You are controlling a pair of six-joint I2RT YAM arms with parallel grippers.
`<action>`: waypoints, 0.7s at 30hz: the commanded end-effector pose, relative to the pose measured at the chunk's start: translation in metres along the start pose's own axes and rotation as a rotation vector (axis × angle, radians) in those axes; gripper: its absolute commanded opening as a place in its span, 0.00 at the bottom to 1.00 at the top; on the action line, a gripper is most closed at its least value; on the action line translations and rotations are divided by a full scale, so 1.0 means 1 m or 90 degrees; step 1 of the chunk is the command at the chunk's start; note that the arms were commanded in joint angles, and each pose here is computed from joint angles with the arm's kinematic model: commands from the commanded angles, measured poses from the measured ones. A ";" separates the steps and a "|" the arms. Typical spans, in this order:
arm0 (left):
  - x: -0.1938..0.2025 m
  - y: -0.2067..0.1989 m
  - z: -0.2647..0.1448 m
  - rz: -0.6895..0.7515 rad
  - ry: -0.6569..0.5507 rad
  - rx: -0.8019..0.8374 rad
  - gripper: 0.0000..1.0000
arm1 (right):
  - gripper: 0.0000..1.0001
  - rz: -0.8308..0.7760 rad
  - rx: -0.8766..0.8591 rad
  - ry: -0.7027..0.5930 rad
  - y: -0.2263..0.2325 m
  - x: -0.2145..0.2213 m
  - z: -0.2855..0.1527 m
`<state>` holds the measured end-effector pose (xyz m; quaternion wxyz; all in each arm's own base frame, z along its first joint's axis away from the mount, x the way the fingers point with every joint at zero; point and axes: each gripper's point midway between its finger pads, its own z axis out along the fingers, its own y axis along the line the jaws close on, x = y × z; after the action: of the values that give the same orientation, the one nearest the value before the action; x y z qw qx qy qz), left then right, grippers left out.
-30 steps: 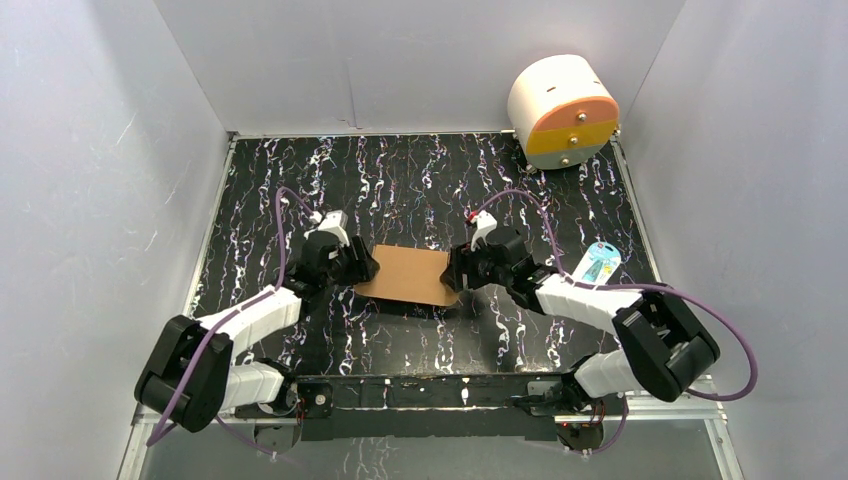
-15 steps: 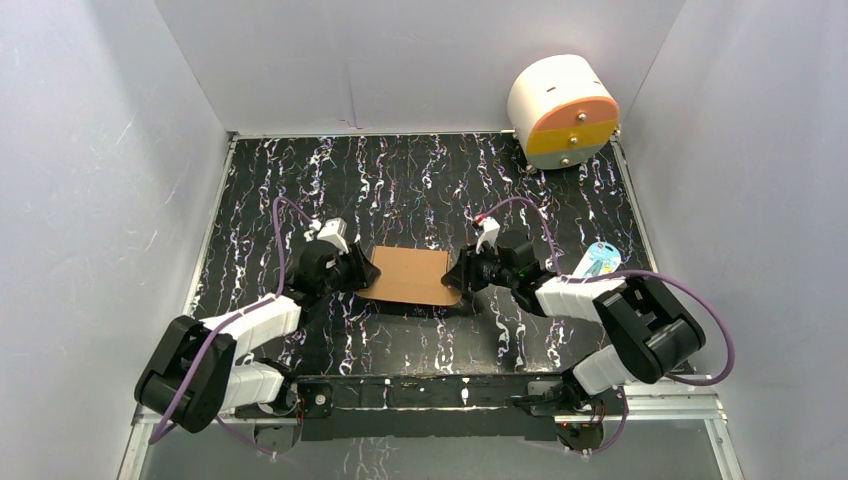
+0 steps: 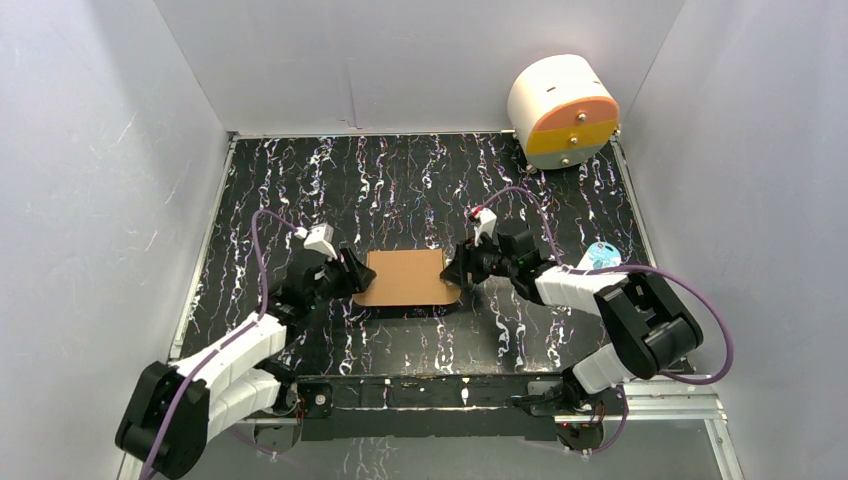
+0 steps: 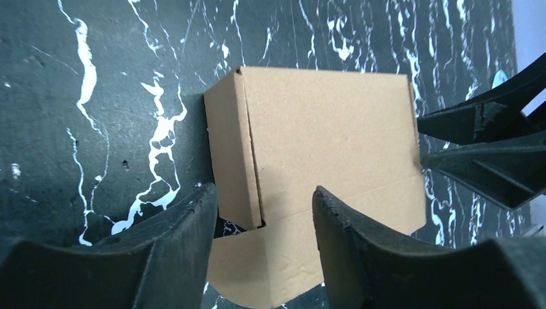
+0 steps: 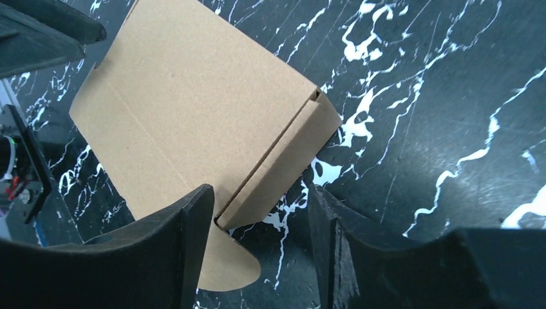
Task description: Fold the paper box
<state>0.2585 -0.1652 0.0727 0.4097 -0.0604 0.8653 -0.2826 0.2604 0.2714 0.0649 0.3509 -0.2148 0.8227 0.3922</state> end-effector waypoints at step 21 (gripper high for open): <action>-0.109 -0.015 -0.102 0.083 -0.131 -0.149 0.89 | 0.96 -0.678 0.030 0.125 0.101 -0.008 0.001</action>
<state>0.2558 -0.1210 0.1854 0.4873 -0.0933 0.8426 -0.2093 0.2029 0.3182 0.1080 0.3999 -0.5598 0.6971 0.2019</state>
